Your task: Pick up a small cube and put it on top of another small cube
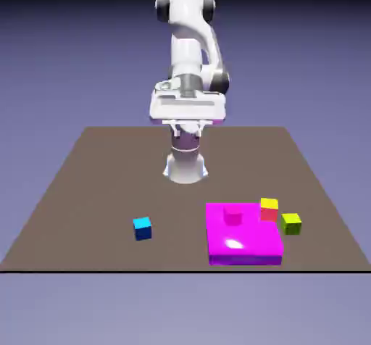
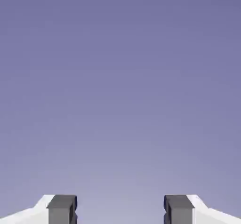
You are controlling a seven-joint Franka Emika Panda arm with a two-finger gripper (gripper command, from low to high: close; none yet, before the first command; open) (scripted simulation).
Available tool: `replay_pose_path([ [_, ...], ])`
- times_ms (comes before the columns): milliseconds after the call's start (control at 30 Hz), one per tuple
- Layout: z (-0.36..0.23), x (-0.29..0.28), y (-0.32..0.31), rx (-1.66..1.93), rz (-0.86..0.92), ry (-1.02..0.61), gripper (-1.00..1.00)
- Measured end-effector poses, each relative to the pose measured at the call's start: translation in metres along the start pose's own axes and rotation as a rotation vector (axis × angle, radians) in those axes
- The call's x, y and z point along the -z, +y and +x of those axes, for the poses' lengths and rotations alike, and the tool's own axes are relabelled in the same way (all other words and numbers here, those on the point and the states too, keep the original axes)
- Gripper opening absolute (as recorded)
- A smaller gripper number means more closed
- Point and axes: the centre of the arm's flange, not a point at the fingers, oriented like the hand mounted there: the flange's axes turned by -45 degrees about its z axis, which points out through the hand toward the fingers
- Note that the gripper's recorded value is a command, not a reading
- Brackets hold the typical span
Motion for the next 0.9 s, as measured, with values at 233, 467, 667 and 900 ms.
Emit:
replay_pose_path([
  [233,-0.033,-0.085,0.035,0.073,0.025,-0.336,0.00],
  [467,-0.089,-0.158,0.075,0.151,0.056,-0.674,0.00],
  [667,-0.148,-0.203,0.112,0.217,0.087,-0.963,0.00],
  [900,-0.202,-0.243,0.120,0.228,0.092,-1.013,0.00],
])
